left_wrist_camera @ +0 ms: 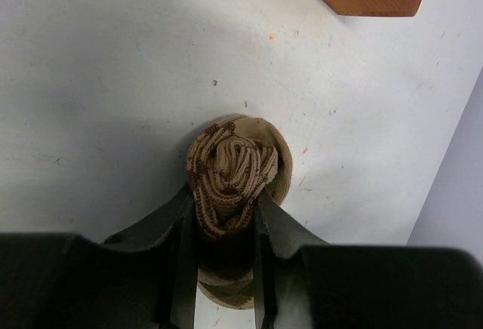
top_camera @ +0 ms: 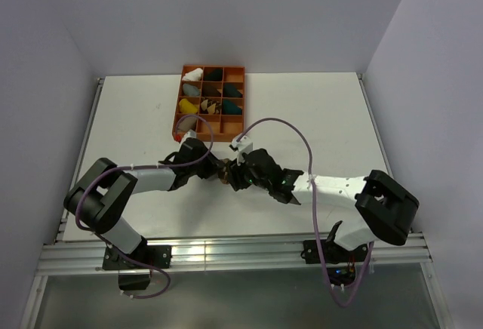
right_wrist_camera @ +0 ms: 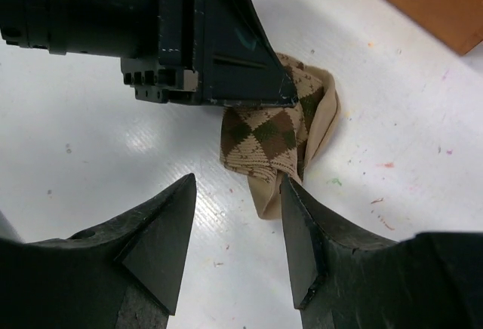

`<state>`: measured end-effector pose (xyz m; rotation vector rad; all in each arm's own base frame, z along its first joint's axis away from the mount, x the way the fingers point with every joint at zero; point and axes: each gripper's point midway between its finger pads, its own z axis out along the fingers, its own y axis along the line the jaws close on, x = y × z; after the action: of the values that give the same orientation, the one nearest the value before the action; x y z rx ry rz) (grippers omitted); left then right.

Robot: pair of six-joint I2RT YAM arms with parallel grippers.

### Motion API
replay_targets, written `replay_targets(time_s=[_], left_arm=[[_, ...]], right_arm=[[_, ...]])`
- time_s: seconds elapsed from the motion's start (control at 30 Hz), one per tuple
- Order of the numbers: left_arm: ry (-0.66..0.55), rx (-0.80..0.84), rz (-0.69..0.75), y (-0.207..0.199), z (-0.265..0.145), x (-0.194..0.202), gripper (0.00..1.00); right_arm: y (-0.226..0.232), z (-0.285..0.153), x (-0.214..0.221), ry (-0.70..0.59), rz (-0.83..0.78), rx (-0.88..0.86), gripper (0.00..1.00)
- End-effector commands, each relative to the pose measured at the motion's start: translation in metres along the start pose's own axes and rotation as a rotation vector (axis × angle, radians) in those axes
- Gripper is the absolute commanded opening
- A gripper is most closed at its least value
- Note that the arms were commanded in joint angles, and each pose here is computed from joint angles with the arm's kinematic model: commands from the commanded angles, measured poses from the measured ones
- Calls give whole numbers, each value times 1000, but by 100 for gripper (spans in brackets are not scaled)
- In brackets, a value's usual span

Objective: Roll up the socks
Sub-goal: Roll the sock at the center of the board.

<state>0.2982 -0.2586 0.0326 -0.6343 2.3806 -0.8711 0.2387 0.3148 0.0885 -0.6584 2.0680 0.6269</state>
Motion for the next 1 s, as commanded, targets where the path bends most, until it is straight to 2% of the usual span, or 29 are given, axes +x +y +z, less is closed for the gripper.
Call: replay_targets(time_s=[0.0, 0.37, 0.57, 0.87, 0.97], left_arm=[[83, -202, 61, 58, 1, 25, 4], [100, -192, 63, 55, 1, 28, 4], [109, -183, 68, 54, 0, 29, 4], [112, -157, 72, 47, -2, 29, 4], [115, -152, 74, 45, -3, 29, 4]], right_arm=[[1, 1, -36, -125, -91, 63, 56], [13, 30, -17, -74, -180, 71, 60], [5, 41, 5, -17, -216, 135, 63], [-4, 61, 43, 132, -230, 193, 63], [-5, 67, 54, 184, -228, 201, 59]])
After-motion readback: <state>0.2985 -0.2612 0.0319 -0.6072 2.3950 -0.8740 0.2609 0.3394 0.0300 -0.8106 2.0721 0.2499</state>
